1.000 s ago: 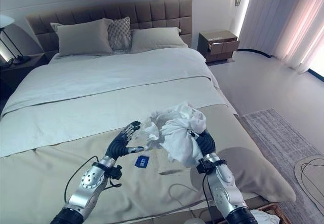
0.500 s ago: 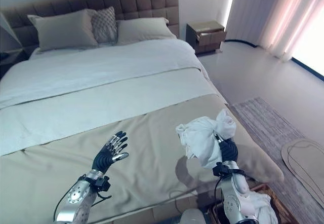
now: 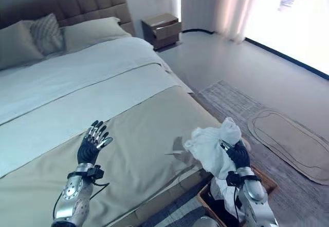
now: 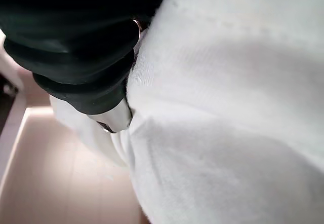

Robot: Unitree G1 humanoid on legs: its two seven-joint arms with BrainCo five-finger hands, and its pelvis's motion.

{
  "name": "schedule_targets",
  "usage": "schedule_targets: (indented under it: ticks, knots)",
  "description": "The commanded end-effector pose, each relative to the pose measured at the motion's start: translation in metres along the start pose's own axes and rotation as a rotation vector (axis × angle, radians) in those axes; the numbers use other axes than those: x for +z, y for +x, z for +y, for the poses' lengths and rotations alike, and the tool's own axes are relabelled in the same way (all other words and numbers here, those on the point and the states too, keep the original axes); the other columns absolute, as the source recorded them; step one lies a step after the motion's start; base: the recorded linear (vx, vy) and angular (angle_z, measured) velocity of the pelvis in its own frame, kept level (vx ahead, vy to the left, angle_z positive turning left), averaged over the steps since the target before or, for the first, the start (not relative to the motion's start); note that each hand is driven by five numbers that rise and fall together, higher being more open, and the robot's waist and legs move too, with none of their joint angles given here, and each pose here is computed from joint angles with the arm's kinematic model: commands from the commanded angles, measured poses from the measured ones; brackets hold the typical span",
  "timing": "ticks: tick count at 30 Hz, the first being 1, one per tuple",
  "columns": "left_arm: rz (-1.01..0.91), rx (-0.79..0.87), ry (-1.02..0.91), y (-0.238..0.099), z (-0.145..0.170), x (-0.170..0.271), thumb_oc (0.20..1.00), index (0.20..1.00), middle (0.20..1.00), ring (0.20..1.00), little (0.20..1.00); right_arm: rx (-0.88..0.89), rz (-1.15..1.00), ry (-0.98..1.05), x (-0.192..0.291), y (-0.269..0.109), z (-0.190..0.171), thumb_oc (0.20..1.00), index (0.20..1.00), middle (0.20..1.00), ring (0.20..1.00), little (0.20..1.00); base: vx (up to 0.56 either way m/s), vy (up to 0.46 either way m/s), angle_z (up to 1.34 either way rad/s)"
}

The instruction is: Pick up clothes into the bucket

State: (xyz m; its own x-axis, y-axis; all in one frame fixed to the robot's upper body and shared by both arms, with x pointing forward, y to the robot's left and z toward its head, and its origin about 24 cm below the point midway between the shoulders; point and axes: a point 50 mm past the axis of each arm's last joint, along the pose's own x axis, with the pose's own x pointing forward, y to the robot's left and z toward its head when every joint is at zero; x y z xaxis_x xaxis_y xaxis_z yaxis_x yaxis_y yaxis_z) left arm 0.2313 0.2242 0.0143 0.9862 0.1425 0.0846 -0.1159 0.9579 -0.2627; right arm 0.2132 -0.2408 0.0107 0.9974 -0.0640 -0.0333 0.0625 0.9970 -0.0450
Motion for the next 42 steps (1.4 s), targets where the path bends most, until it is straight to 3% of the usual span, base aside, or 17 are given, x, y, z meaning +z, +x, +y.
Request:
schedule_targets:
  ticks: [1,11,21,29,42]
  knots:
    - [-0.209,0.000,0.039,0.014,0.004,0.042,1.000,1.000,1.000,1.000,1.000,0.031,-0.191,-0.023,0.034,0.016,0.015,0.200,0.200,0.200,0.200,0.200,0.01,-0.208,-0.24]
    - [-0.242,0.061,0.037,0.009,0.007,0.047,1.000,1.000,1.000,1.000,1.000,0.013,-0.197,-0.077,0.036,0.031,0.016,0.200,0.200,0.200,0.200,0.200,0.00,-0.110,-0.23]
    - [-0.390,-0.004,0.017,0.014,-0.006,0.074,1.000,1.000,1.000,1.000,1.000,-0.227,-0.232,-0.117,0.052,0.070,-0.003,0.200,0.200,0.200,0.200,0.200,-0.12,0.123,-0.46]
    - [-0.437,-0.023,0.001,0.019,-0.020,0.083,1.000,1.000,1.000,1.000,1.000,-0.440,-0.366,-0.026,0.097,0.098,-0.025,0.200,0.200,0.200,0.200,0.200,-0.11,0.013,-0.13]
    - [-0.369,-0.089,-0.004,0.013,-0.031,0.072,1.000,1.000,1.000,1.000,1.000,-0.569,-0.577,-0.086,0.187,0.128,-0.047,0.200,0.200,0.200,0.200,0.200,-0.07,-0.021,-0.02]
